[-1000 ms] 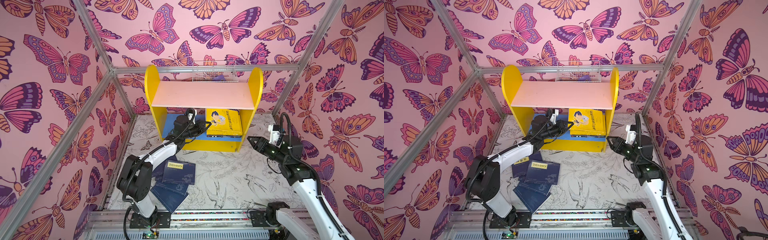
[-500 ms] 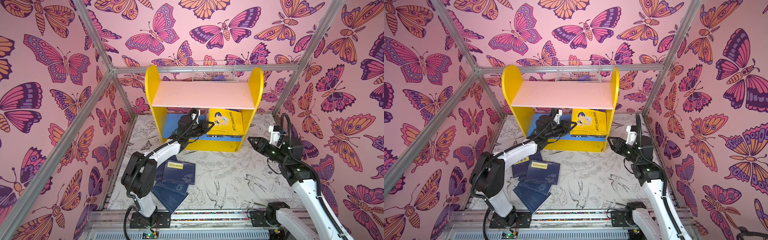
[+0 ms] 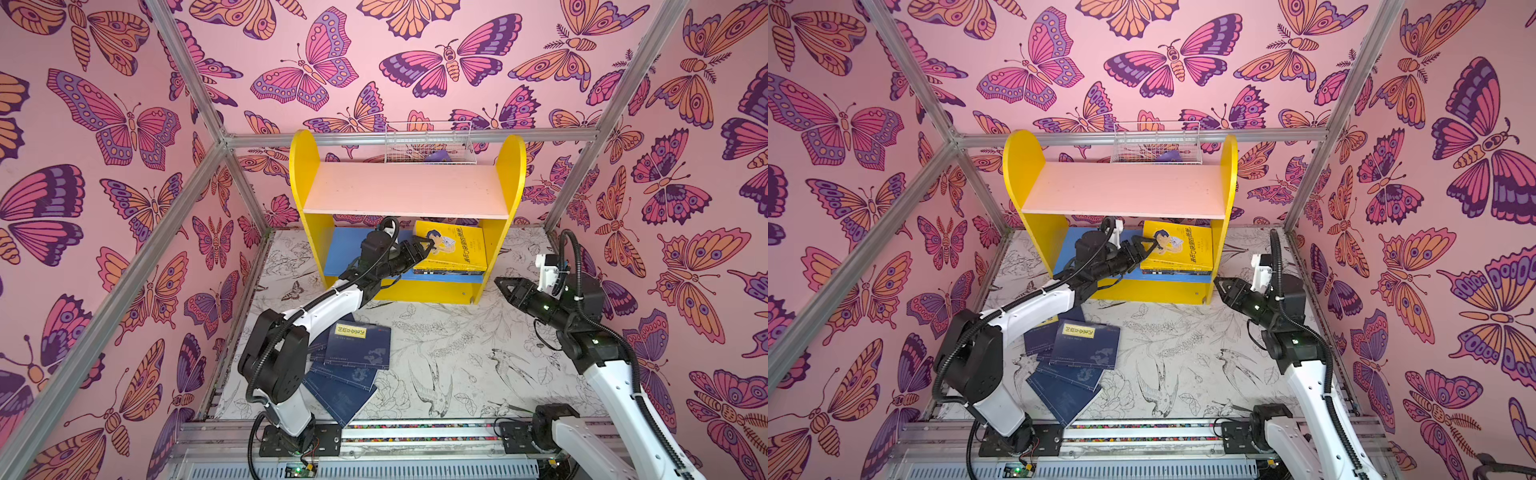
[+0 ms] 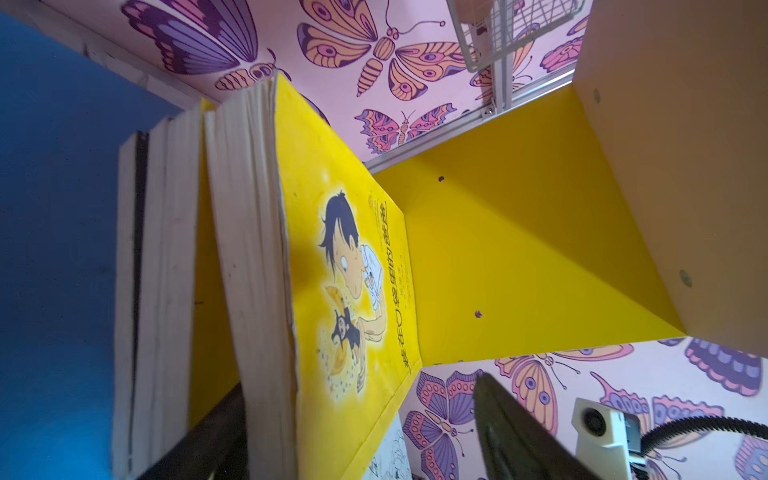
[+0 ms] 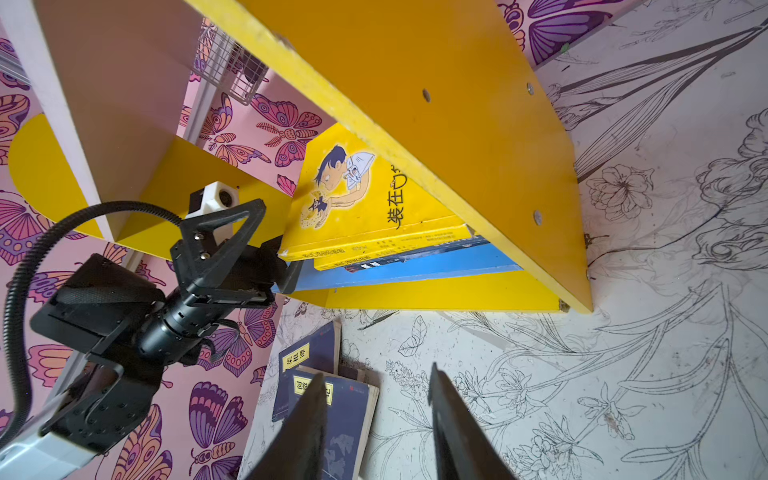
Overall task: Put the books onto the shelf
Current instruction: 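Lay the yellow book on the stack with left gripper while right gripper withdraws, then withdraw the left gripper over the blue books while the right reaches the stack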
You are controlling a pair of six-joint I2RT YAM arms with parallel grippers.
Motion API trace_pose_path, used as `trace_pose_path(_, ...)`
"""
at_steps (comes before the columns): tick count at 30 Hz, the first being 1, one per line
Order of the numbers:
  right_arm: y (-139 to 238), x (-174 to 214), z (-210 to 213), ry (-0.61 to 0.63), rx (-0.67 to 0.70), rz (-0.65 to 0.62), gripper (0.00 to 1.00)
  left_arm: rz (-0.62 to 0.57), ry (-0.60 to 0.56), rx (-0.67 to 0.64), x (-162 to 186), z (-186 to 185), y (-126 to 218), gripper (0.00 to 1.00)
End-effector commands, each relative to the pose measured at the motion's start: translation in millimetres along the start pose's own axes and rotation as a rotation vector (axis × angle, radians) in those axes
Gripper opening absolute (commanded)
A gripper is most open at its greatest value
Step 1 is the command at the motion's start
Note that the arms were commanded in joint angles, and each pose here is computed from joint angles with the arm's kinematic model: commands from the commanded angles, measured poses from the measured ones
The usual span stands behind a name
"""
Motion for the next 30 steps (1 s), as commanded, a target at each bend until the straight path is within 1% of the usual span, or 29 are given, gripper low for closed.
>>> trace_pose_path(1,4,0,2,0.003,-0.013,-0.004,0.41,-0.106,-0.047,-0.071,-33,-20,23,0.87)
trace_pose_path(3,5,1,1,0.005,-0.008,-0.003,0.41,-0.118,-0.056,-0.134,-37,-16,30,0.89)
trace_pose_path(8,8,0,1,0.022,0.007,-0.009,0.41,-0.099,-0.116,-0.311,-35,4,48,0.90)
trace_pose_path(13,8,4,3,0.069,0.014,0.026,0.41,-0.076,-0.211,-0.370,-25,14,65,0.90)
trace_pose_path(15,6,11,7,0.111,0.015,0.063,0.40,-0.039,-0.241,-0.392,-15,20,73,0.90)
trace_pose_path(18,-1,27,15,0.195,0.029,0.116,0.39,0.016,-0.247,-0.428,6,34,87,0.88)
trace_pose_path(21,-13,46,22,0.290,0.057,0.161,0.38,0.059,-0.252,-0.494,31,55,110,0.88)
trace_pose_path(22,-17,53,24,0.315,0.061,0.177,0.38,0.077,-0.255,-0.536,42,65,121,0.88)
trace_pose_path(25,-31,84,29,0.409,0.046,0.262,0.38,0.102,-0.265,-0.646,62,83,161,0.88)
trace_pose_path(27,-45,118,28,0.477,0.044,0.384,0.38,0.135,-0.261,-0.722,77,97,186,0.89)
trace_pose_path(30,-62,178,25,0.571,0.023,0.600,0.43,0.206,-0.176,-0.828,101,123,222,0.90)
Point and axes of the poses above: each gripper's point midway between its finger pads, its own y axis back along the fingers, its own z axis along the line the jaws close on, x = y × z, the point moved 3 cm from there along y, back along the fingers, and after that the axes turned 14 degrees about -y, right-handed, at the moved point
